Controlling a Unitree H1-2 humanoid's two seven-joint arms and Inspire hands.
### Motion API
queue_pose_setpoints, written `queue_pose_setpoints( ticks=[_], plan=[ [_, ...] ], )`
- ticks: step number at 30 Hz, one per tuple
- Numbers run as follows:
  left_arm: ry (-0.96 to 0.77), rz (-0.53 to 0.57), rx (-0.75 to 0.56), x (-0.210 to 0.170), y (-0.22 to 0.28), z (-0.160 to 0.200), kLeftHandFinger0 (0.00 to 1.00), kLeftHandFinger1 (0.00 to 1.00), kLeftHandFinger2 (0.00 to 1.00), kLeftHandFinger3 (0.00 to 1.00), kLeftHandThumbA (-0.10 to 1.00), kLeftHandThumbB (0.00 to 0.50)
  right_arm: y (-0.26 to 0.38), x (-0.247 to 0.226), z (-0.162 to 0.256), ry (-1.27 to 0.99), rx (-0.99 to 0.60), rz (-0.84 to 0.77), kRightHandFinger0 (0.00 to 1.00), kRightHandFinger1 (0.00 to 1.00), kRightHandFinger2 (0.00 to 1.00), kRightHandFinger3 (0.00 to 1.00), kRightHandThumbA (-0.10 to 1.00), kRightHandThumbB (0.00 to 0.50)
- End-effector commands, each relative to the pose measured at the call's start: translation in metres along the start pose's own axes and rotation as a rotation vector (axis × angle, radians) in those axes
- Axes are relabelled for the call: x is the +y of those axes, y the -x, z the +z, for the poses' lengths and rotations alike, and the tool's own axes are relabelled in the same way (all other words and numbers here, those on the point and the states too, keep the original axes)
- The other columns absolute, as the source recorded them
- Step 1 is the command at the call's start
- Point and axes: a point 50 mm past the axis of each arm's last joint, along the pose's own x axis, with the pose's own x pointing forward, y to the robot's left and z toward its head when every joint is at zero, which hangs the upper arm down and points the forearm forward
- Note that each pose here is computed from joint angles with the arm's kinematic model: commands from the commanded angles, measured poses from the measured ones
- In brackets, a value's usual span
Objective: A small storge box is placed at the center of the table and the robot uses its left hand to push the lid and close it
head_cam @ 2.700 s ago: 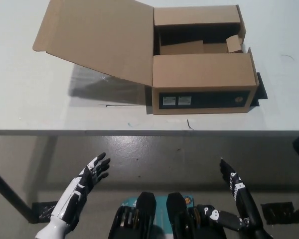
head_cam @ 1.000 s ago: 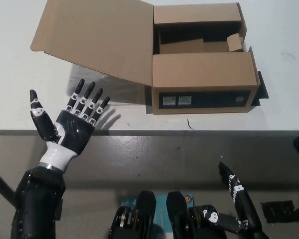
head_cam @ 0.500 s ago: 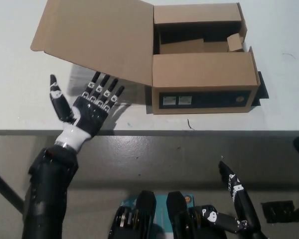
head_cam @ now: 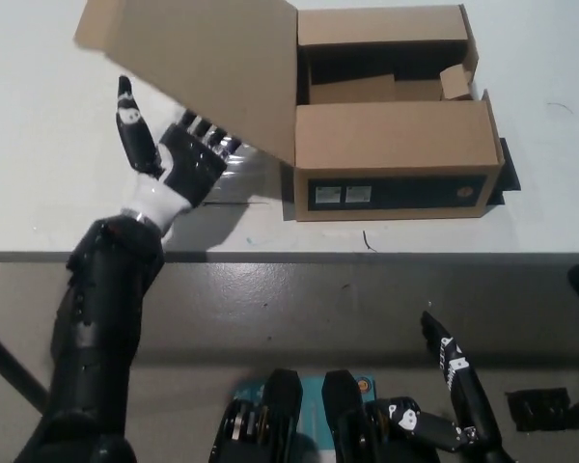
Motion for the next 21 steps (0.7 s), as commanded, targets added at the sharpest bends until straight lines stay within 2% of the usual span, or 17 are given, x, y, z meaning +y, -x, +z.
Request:
queue_pose_setpoints(
  ticks=[1,4,7,8,9,12,16,21],
  plan=[
    [-0.157,-0.162,-0.054,-0.062,-0.029,0.037,1.0,1.0,1.0,1.0,1.0,0.393,-0.008,0.002,0.013,-0.015,-0.089,0.0,1.0,1.0,1.0,1.0,1.0,0.363],
    [-0.29,-0.199,-0.069,-0.088,-0.032,0.042,1.0,1.0,1.0,1.0,1.0,0.441,-0.01,0.003,0.014,-0.015,-0.093,0.002,1.0,1.0,1.0,1.0,1.0,0.365],
    [-0.422,-0.229,-0.09,-0.112,-0.03,0.039,1.0,1.0,1.0,1.0,1.0,0.412,-0.008,0.004,0.014,-0.018,-0.089,0.003,1.0,1.0,1.0,1.0,1.0,0.363],
    [-0.481,-0.253,-0.095,-0.125,-0.028,0.032,1.0,1.0,1.0,1.0,1.0,0.389,-0.008,0.003,0.013,-0.014,-0.088,0.003,1.0,1.0,1.0,1.0,1.0,0.373],
    [-0.55,-0.272,-0.101,-0.135,-0.028,0.024,1.0,1.0,1.0,1.0,1.0,0.387,-0.01,0.002,0.014,-0.004,-0.093,0.002,1.0,1.0,1.0,1.0,1.0,0.369],
    [-0.654,-0.292,-0.101,-0.145,-0.023,0.006,1.0,1.0,1.0,1.0,1.0,0.382,-0.007,0.002,0.013,0.002,-0.09,0.006,1.0,1.0,1.0,1.0,1.0,0.372],
    [-0.824,-0.319,-0.079,-0.149,-0.022,-0.014,1.0,1.0,1.0,1.0,1.0,0.41,-0.009,0.001,0.014,-0.002,-0.091,0.01,1.0,1.0,1.0,1.0,1.0,0.372],
    [-0.92,-0.336,-0.014,-0.136,-0.016,-0.043,1.0,1.0,1.0,1.0,1.0,0.392,-0.007,0.007,0.014,-0.009,-0.092,0.031,1.0,1.0,1.0,1.0,1.0,0.371]
  ],
)
